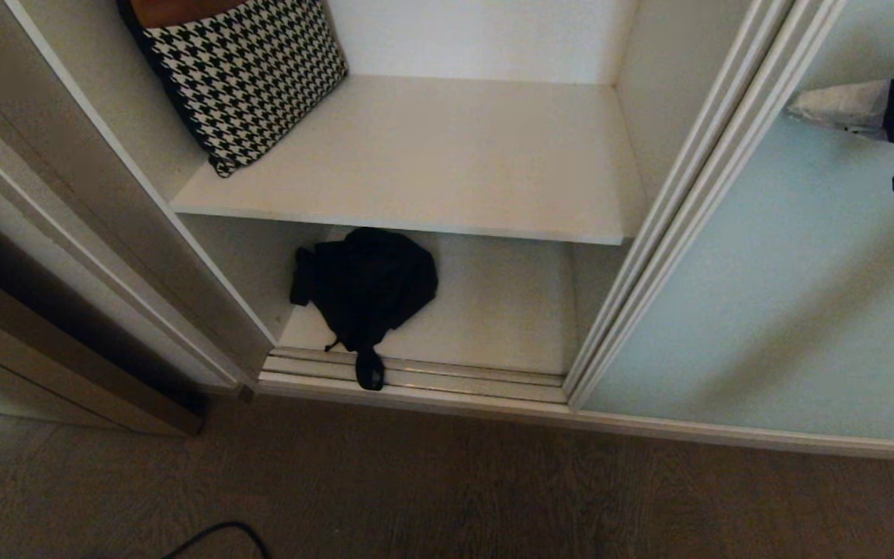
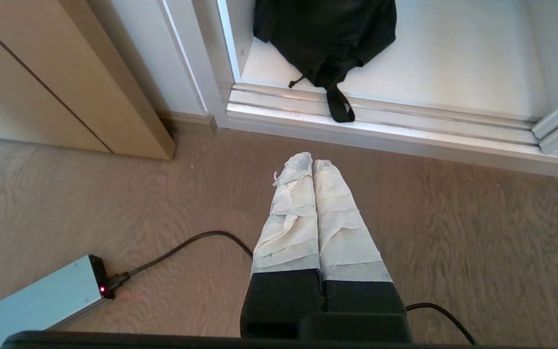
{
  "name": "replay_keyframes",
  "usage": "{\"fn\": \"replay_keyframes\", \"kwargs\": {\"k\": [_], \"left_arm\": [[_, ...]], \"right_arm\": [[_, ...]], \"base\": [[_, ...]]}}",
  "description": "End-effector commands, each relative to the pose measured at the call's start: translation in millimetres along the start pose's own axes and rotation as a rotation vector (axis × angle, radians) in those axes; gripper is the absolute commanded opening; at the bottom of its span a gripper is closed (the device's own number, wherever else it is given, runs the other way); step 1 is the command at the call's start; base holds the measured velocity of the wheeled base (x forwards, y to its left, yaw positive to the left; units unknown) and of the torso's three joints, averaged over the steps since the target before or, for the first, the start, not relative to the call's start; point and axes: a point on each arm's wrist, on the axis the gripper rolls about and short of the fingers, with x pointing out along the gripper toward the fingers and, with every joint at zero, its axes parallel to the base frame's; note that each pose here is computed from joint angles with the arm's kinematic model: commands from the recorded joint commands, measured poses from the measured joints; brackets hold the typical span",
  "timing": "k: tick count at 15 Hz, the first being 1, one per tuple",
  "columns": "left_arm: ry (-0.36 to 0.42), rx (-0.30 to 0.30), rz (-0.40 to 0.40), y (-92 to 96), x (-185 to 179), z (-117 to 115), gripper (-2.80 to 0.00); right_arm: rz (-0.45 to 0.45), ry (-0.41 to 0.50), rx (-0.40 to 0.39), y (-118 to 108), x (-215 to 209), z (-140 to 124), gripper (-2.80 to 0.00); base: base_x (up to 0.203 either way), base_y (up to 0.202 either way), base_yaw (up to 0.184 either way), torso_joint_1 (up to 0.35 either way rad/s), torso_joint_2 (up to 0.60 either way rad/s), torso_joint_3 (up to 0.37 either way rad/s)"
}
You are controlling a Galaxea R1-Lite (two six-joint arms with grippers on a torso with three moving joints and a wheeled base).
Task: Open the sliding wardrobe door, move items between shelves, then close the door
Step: Close the door
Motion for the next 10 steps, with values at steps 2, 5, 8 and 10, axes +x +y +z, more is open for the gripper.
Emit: {"fn": "replay_keyframes", "kwargs": {"k": [2,5,8,10], "left_arm": [[0.001,-0.001,0.001,0.0,0,0,-2.8],[0.002,-0.001,0.001,0.0,0,0,-2.8],[0.001,-0.001,0.001,0.0,0,0,-2.8],[0.001,-0.001,0.001,0.0,0,0,-2.8]], "right_arm": [[-0.003,0.003,0.004,-2,8,1,-2.8],[-0.018,0.005,0.005,-3,14,0,-2.8],[0.02,0.03,0.003,9,18,-8,-2.8],[0.029,0.046,-0.002,18,25,-17,-2.8]], "base": [[0.0,0.0,0.0,0.0,0.0,0.0],[0.0,0.0,0.0,0.0,0.0,0.0],[0.0,0.0,0.0,0.0,0.0,0.0],[0.0,0.0,0.0,0.0,0.0,0.0]]}}
